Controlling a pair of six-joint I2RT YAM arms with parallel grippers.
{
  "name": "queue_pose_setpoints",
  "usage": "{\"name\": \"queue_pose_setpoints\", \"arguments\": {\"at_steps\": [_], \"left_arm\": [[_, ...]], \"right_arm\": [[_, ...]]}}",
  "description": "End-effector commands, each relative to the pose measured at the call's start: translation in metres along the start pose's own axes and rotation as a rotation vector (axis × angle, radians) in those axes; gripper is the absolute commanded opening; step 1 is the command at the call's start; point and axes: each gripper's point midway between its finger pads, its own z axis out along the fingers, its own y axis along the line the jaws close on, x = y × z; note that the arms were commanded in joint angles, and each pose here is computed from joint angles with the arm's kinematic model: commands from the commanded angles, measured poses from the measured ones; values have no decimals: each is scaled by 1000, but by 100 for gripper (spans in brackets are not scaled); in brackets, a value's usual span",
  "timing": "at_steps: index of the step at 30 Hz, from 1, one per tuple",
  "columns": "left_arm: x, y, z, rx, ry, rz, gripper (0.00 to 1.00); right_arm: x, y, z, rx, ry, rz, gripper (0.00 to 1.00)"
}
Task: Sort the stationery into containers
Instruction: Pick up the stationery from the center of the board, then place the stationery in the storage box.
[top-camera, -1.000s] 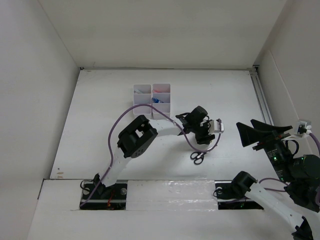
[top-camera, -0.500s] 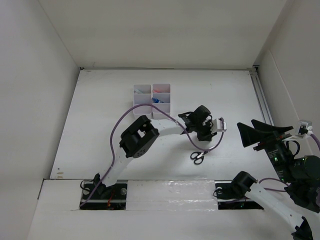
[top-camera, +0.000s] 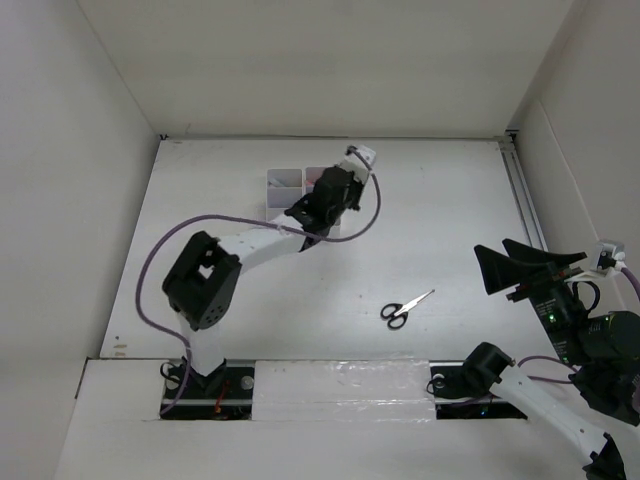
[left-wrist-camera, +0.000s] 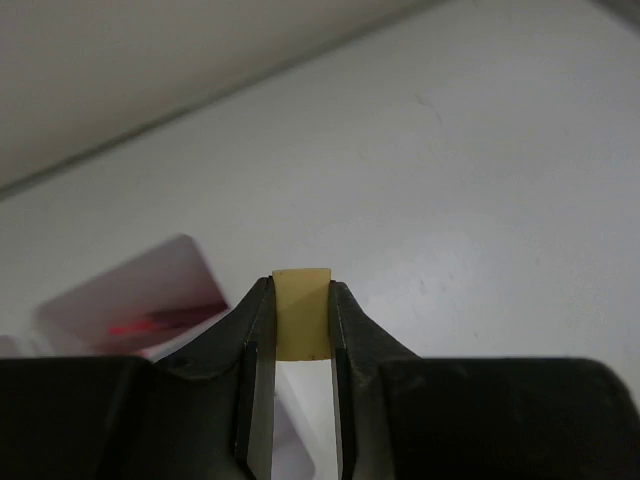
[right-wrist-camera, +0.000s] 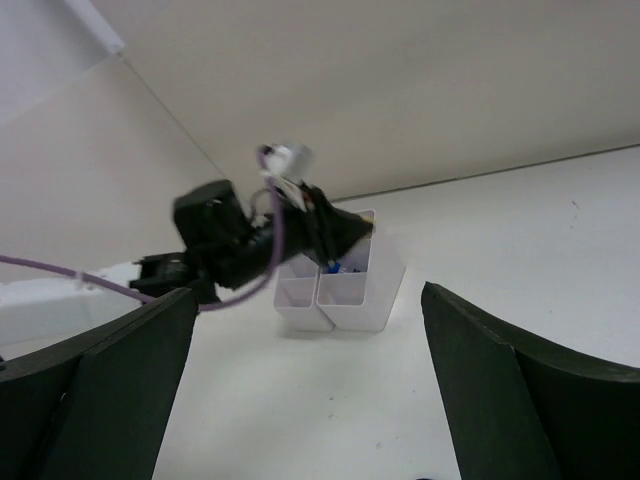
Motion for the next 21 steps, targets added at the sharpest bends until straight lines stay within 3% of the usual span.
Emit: {"name": "queue_pose_setpoints", "arguments": {"at_steps": [1, 5, 11, 21], "left_arm": [[-99, 71, -52, -361, -333, -239, 0], [-94, 126, -76, -492, -352, -408, 0], [-65, 182, -106, -649, -316, -512, 0], [-17, 180, -138, -689, -207, -577, 0]], "right_arm": [[-13, 10, 1, -44, -45, 21, 100], [-13, 10, 1, -44, -45, 21, 100], [-7, 8, 2, -37, -30, 14, 99], [-3, 6, 2, -29, -15, 7, 99]]}}
